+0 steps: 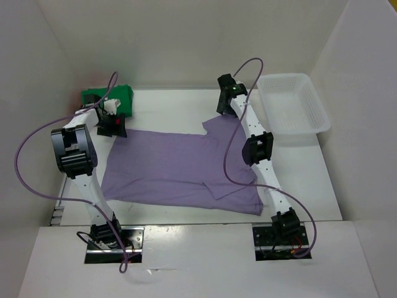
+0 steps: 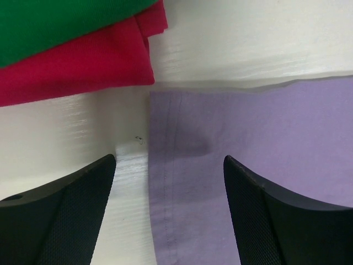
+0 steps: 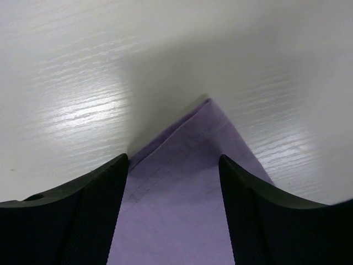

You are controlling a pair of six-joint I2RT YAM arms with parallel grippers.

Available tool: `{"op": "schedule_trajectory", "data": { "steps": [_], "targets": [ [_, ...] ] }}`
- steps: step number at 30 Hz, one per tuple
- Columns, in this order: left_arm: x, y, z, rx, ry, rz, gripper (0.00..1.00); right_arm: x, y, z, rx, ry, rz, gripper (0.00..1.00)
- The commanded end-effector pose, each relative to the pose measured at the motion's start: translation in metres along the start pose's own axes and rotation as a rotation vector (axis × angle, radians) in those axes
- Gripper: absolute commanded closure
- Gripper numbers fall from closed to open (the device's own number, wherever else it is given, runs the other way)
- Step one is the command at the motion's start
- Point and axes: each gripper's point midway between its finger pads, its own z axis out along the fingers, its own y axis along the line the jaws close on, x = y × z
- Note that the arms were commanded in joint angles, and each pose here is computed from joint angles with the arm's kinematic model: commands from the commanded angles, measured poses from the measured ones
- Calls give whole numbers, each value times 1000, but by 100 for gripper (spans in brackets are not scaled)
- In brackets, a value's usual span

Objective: Fold and stack the t-shirts
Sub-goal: Grap the side of the flattened tshirt furthest away from the robot with both arms

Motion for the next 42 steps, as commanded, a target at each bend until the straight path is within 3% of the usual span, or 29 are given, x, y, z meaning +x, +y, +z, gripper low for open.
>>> {"op": "schedule_trajectory", "data": {
  "steps": [1, 9, 13, 20, 22, 26, 27, 29, 31, 37, 39, 42],
  "targets": [
    [-7, 3, -3, -31, -25, 4, 14, 2, -5, 6, 38, -13, -14, 27],
    [-6, 0, -10, -123, -17, 106, 13, -46, -19, -7, 20, -135, 28, 19],
    [-8, 10, -5, -164, -11, 97, 8, -27, -21, 28, -14, -70, 24, 19],
    [-46, -5, -11, -84, -124, 61, 7, -28, -17, 28, -35, -71, 17, 22],
    [-42, -3, 0, -76, -95, 41, 7, -21, -14, 33, -55, -49, 4, 25],
    [-34, 5, 9, -107, -47, 19, 7, -15, -9, 36, -80, -27, 0, 49],
    [-26, 6, 13, -114, -34, 15, 7, -9, -4, 34, -89, -14, -10, 61],
    [-23, 6, 13, -113, -32, 15, 7, -6, -4, 34, -94, 0, -13, 75],
    [-23, 6, 13, -113, -32, 15, 7, -4, 3, 29, -111, 4, -21, 98],
    [-25, 0, 16, -76, -41, 7, 7, -13, 8, -4, -136, 7, -19, 100],
    [-21, -5, 20, -48, -29, 2, 11, -23, 13, -23, -154, -18, -20, 100],
    [-16, -13, 21, -2, -20, -14, 26, -30, 17, -47, -168, -30, -27, 100]
  ]
}}
